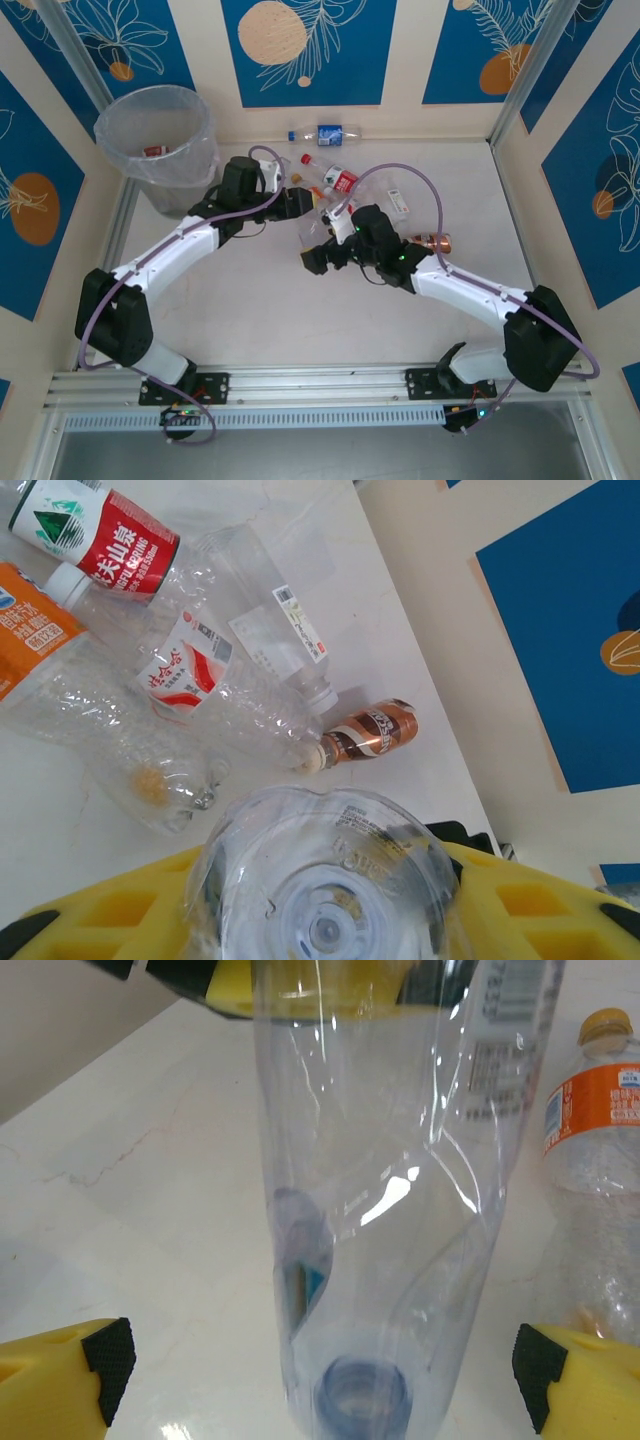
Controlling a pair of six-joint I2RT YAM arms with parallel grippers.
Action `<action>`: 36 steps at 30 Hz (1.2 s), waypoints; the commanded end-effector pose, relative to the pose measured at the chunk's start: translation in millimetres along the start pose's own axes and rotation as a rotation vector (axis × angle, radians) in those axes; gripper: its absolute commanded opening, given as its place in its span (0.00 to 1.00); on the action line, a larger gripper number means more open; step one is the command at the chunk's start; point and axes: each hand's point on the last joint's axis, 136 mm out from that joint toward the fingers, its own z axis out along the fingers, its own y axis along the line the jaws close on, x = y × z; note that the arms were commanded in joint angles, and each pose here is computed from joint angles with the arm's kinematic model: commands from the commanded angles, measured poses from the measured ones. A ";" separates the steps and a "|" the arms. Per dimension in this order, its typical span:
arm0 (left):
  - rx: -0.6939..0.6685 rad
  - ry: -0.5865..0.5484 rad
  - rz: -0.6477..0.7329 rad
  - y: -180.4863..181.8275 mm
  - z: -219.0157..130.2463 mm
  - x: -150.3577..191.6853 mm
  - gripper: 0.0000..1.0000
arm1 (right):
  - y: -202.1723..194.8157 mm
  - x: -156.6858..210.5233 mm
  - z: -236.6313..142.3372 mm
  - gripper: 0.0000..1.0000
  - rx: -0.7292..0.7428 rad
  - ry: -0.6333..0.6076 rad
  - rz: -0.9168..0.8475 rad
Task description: Put the plastic bottles in the bin
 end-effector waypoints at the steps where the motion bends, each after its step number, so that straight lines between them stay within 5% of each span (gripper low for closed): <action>1: 0.003 -0.035 0.049 -12.4 -10.0 -14.1 0.41 | 5.7 6.4 -12.6 0.99 -0.026 0.007 0.009; 13: -0.065 -0.092 0.097 -8.2 -25.8 -39.9 0.41 | -29.6 -6.6 -42.7 0.99 0.156 -0.076 0.234; 21: -0.239 -0.219 0.148 5.0 -67.3 -98.0 0.40 | -47.4 -10.0 -49.7 0.99 0.200 -0.113 0.365; 36: -0.322 -0.478 0.237 -1.9 -159.3 -202.7 0.42 | -51.3 -11.9 -51.7 0.99 0.195 -0.136 0.403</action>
